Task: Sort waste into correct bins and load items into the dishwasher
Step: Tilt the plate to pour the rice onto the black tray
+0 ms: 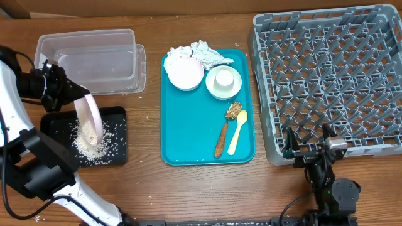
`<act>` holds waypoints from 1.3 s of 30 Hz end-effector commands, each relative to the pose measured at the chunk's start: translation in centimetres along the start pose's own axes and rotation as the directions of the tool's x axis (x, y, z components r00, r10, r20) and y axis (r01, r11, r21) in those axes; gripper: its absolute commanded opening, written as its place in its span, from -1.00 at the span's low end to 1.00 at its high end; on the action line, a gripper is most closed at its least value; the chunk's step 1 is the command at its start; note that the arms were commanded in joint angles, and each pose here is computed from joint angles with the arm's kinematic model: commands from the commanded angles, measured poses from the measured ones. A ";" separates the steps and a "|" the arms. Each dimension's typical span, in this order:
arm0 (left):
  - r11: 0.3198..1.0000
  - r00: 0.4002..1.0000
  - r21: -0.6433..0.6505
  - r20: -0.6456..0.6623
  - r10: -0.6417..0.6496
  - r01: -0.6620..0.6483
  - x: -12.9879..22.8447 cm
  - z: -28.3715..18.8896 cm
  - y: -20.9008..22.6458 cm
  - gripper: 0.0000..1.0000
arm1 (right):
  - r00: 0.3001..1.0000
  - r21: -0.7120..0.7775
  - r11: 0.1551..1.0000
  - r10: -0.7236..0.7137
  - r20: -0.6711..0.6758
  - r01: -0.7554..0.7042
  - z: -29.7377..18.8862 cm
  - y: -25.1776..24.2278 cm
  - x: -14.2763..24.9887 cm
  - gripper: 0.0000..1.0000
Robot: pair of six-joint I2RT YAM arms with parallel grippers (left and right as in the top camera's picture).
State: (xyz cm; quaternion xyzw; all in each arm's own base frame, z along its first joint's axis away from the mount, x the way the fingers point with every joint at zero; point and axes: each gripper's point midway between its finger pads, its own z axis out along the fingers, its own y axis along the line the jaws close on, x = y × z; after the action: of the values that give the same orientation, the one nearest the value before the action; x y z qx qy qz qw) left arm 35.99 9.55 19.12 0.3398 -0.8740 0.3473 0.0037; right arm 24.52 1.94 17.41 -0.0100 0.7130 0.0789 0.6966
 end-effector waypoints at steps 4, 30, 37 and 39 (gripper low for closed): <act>0.991 0.996 0.104 0.041 0.076 -0.080 0.7 -1.7 -2.2 -0.92 | 1.000 0.009 1.000 -0.001 0.005 0.001 0.0 -0.2 0.2 1.00; 0.960 0.992 0.250 0.017 0.126 -0.126 1.8 -1.4 -4.0 -0.91 | 1.000 0.010 1.000 -0.001 0.005 0.001 0.0 -0.2 0.2 1.00; 0.967 0.996 0.241 -0.017 0.092 -0.085 2.4 -0.7 -3.4 -0.91 | 1.000 0.009 1.000 -0.001 0.005 0.001 0.0 -0.2 0.2 1.00; 0.960 0.997 0.273 -0.033 0.076 -0.064 2.9 -0.5 -3.5 -0.92 | 1.000 0.009 1.000 -0.001 0.005 0.001 0.0 -0.2 0.2 1.00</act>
State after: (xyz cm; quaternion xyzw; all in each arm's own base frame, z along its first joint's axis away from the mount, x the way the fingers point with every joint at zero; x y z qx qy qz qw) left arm 36.34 7.21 20.92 0.3055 -0.8398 0.4483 -0.0227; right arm 24.52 1.94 17.42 -0.0099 0.7129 0.0788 0.6967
